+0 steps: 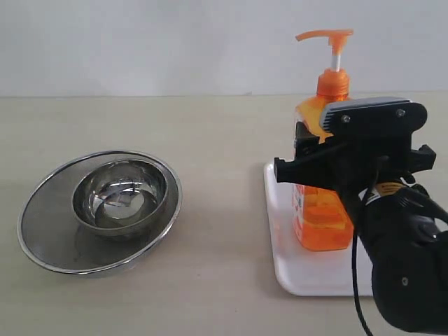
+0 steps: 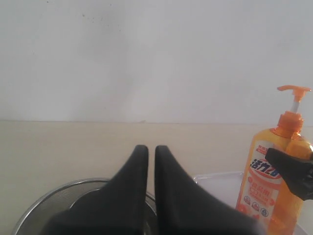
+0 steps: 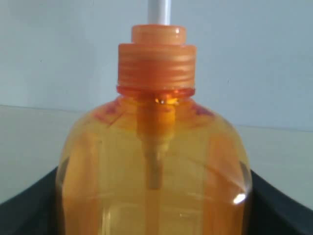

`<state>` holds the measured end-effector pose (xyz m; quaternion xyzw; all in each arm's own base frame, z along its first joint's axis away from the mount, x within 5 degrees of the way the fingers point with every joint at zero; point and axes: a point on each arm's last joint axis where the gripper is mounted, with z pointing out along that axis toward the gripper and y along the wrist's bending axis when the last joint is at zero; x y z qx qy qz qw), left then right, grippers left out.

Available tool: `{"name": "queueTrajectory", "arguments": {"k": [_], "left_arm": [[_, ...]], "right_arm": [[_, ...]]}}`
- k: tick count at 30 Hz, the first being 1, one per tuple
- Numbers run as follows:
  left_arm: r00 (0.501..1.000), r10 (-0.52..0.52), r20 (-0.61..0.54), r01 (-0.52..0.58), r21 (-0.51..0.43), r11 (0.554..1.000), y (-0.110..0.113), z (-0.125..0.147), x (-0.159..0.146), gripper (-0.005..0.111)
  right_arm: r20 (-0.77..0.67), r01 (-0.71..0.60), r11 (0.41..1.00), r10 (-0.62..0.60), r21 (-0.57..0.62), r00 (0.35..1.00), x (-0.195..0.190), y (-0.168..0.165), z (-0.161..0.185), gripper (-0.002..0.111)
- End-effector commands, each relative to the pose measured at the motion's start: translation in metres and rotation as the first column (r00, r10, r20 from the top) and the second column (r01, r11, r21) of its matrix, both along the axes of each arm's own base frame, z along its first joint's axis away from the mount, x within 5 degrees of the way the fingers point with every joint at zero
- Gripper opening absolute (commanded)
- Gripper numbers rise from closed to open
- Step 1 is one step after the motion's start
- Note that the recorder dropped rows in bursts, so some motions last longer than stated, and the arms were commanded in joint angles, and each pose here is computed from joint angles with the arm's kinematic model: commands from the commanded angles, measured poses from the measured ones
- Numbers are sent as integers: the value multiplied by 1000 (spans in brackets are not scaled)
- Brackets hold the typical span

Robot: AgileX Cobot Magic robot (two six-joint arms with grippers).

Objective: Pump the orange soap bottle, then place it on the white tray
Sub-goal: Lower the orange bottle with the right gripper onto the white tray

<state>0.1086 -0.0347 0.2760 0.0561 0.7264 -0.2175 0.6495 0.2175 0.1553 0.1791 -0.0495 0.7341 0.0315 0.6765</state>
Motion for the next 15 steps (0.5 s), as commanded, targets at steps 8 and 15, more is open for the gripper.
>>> {"name": "queueTrajectory", "arguments": {"k": [8,15], "left_arm": [[1000,-9,8,9,16,1000,-1,-1,-1,5],[1000,-9,8,9,16,1000,-1,-1,-1,5]], "right_arm": [[34,31,1000,-31,5,999,4,0,-4,0],[35,20,1000,-20,1,999,4,1,-5,0]]}}
